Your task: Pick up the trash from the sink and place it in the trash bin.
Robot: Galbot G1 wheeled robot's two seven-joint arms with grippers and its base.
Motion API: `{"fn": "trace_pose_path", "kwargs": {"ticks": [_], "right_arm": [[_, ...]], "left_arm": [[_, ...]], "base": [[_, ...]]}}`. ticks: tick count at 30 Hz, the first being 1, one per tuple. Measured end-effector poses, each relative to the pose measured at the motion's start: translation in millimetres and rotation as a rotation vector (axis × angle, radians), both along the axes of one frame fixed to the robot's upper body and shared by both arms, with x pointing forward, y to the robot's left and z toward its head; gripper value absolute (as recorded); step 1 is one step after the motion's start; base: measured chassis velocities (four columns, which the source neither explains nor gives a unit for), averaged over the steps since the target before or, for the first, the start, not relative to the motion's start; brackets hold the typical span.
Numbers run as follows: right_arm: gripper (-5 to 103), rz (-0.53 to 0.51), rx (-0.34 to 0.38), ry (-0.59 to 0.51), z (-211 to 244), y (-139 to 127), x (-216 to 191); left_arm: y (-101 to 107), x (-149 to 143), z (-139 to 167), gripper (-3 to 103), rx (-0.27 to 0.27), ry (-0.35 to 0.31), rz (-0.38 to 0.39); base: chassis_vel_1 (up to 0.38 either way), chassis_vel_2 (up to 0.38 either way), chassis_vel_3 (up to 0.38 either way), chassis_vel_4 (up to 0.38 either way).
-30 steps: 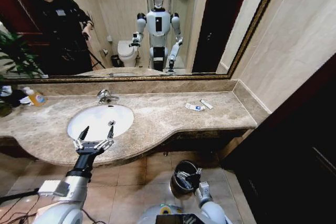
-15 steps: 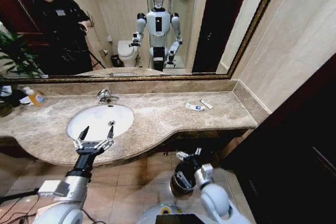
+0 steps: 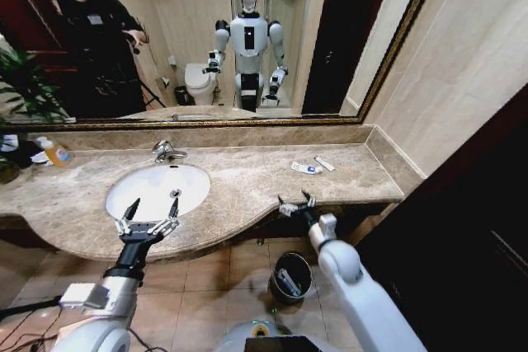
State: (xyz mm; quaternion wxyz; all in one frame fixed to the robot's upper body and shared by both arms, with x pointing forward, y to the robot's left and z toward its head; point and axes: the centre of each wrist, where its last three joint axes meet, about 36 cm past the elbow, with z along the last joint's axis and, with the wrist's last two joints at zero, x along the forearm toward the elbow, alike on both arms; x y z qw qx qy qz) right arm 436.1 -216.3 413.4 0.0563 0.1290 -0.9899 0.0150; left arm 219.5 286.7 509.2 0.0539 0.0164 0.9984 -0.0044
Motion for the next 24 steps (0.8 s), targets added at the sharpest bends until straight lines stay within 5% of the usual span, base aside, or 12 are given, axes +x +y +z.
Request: {"fn": "trace_pose_path", "kwargs": {"ticks": [14, 24], "right_arm": [[100, -0.143, -0.063, -0.019, 6, -45, 131], [100, -0.219, -0.118, 0.015, -4, -65, 143]], "left_arm": [[0, 0, 0, 100, 0.000, 0.000, 0.000], [0, 0, 0, 100, 0.000, 0.000, 0.000]], "base": [[0.000, 0.000, 0.000, 0.000], [0.000, 0.000, 0.000, 0.000]]}}
